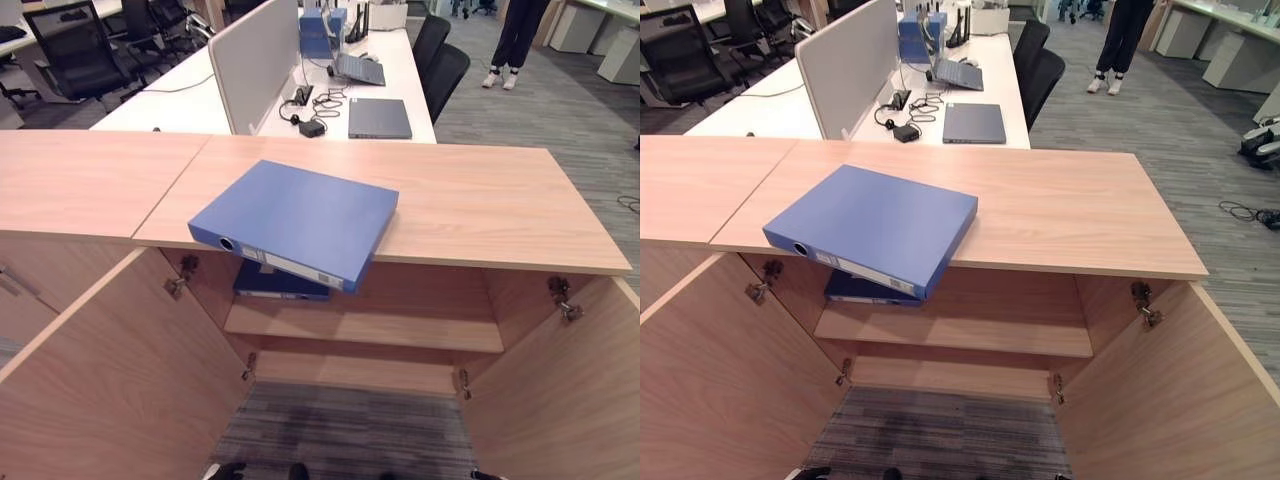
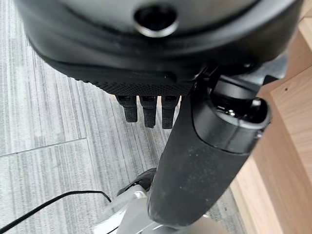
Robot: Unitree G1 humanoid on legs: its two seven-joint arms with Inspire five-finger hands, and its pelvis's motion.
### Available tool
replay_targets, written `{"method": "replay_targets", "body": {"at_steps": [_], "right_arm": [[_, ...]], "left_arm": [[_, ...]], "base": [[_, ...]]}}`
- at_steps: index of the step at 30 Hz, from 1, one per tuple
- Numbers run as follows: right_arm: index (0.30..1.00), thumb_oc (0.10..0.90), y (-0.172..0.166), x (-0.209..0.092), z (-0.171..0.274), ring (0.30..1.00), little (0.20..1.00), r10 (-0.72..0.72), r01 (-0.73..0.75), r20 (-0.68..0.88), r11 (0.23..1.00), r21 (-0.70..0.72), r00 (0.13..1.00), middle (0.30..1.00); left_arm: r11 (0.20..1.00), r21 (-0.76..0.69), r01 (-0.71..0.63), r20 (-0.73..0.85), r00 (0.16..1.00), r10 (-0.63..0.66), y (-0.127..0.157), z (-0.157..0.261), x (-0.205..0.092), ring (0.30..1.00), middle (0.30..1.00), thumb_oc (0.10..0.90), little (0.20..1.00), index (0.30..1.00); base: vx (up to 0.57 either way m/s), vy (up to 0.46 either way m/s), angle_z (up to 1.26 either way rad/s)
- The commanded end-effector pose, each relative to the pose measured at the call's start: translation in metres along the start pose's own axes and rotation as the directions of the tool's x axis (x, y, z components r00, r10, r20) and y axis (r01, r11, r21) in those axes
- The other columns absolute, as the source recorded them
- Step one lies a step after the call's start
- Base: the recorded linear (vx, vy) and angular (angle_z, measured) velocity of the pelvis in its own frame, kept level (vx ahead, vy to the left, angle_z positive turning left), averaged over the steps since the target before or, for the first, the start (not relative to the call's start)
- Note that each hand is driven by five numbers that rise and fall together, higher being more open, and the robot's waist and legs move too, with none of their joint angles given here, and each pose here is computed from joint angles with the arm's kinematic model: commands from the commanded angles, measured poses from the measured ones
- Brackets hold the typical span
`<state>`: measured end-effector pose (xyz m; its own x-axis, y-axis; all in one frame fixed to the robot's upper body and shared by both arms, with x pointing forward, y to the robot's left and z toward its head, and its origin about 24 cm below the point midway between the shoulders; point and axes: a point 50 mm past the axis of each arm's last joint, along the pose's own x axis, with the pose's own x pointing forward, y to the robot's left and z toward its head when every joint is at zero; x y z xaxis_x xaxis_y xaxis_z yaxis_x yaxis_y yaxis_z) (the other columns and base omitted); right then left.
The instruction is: Put the empty folder in the office cabinet
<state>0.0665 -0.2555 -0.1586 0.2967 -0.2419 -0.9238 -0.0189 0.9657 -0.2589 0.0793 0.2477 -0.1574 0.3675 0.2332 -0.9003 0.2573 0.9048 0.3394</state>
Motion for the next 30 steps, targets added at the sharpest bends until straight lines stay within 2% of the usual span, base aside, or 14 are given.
{"method": "replay_targets", "body": {"at_steps": [1, 12, 17, 22, 30], "right_arm": [[0.900, 0.800, -0.012, 0.002, 0.027, 0.900, 0.900, -0.031, 0.032, 0.081, 0.999, -0.012, 0.996, 0.900], [0.900, 0.800, -0.016, 0.002, 0.038, 0.900, 0.900, -0.034, 0.040, 0.117, 0.998, -0.043, 0.993, 0.900], [0.900, 0.800, -0.023, 0.002, 0.037, 0.900, 0.900, -0.051, 0.059, 0.101, 0.995, -0.075, 0.994, 0.900], [0.900, 0.800, -0.024, 0.002, 0.037, 0.900, 0.900, -0.060, 0.066, 0.101, 0.997, -0.050, 0.993, 0.900], [0.900, 0.800, -0.012, 0.003, 0.032, 0.900, 0.900, -0.032, 0.038, 0.086, 0.997, -0.074, 0.996, 0.900]], "left_arm": [[0.999, 0.019, -0.034, 0.120, 0.992, 0.032, 0.012, 0.041, 0.006, 0.900, 0.900, 0.800, 0.900, 0.900], [0.999, -0.005, -0.041, 0.133, 0.990, 0.041, 0.016, 0.047, 0.006, 0.900, 0.900, 0.800, 0.900, 0.900], [1.000, 0.002, -0.027, 0.086, 0.996, 0.027, 0.010, 0.037, 0.006, 0.900, 0.900, 0.800, 0.900, 0.900], [1.000, 0.023, -0.013, 0.056, 0.998, 0.011, 0.005, 0.024, 0.005, 0.900, 0.900, 0.800, 0.900, 0.900], [0.998, 0.004, -0.059, 0.082, 0.995, 0.058, 0.019, 0.031, 0.005, 0.900, 0.900, 0.800, 0.900, 0.900]], "base": [[-0.01, -0.085, 0.14], [-0.06, -0.098, 0.14], [0.04, 0.009, 0.16], [0.11, 0.076, 0.09], [0.05, 0.052, -0.04]]}}
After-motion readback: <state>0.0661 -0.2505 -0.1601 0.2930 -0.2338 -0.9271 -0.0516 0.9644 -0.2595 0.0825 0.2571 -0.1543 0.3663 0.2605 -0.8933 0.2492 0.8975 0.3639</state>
